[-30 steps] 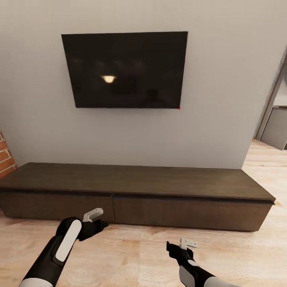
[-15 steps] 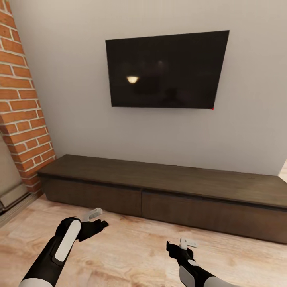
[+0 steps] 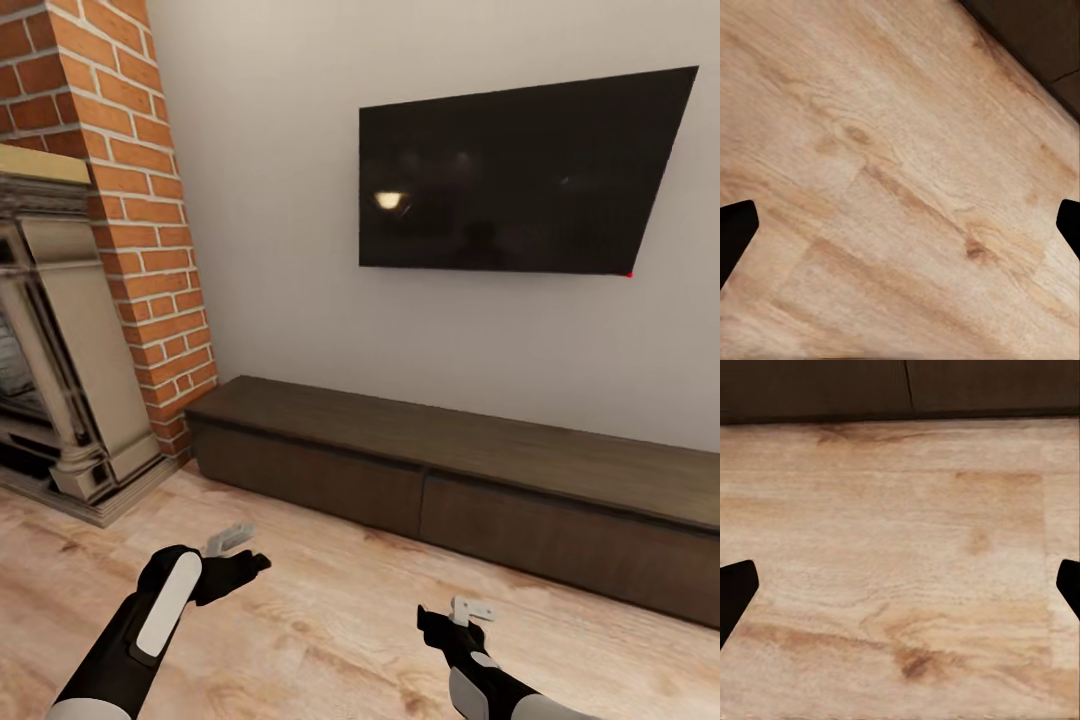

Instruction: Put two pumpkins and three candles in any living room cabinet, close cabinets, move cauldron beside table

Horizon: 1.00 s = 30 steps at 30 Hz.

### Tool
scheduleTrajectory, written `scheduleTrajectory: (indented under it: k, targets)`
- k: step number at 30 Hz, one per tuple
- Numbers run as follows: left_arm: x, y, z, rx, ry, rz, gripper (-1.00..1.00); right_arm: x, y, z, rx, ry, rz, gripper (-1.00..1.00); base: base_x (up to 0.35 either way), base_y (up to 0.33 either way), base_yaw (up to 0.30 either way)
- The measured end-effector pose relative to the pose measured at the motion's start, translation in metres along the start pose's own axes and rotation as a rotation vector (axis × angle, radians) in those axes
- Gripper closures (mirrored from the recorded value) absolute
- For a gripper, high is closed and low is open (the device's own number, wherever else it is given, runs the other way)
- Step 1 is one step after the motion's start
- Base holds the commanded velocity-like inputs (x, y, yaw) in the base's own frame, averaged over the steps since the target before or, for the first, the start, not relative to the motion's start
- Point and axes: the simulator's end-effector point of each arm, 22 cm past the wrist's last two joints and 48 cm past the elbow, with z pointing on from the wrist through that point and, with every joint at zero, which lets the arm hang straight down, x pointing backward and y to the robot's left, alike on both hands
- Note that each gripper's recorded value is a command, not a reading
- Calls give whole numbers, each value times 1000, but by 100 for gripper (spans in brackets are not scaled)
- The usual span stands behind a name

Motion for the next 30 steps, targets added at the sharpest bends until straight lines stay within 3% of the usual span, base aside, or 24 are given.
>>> scheduleTrajectory:
  k: [5,12,30]
  targets:
    - [-2,5,-1,-1,-3,-21,-100,-1,0,0,0,-1,-1,-100,-26,291,275]
    - [-2,6,0,-2,-2,-26,-100,-1,1,0,-4,-5,-3,-100,236,212,254]
    - [-2,7,0,-3,-1,-26,-100,-2,1,0,-4,-7,-3,-100,335,40,10]
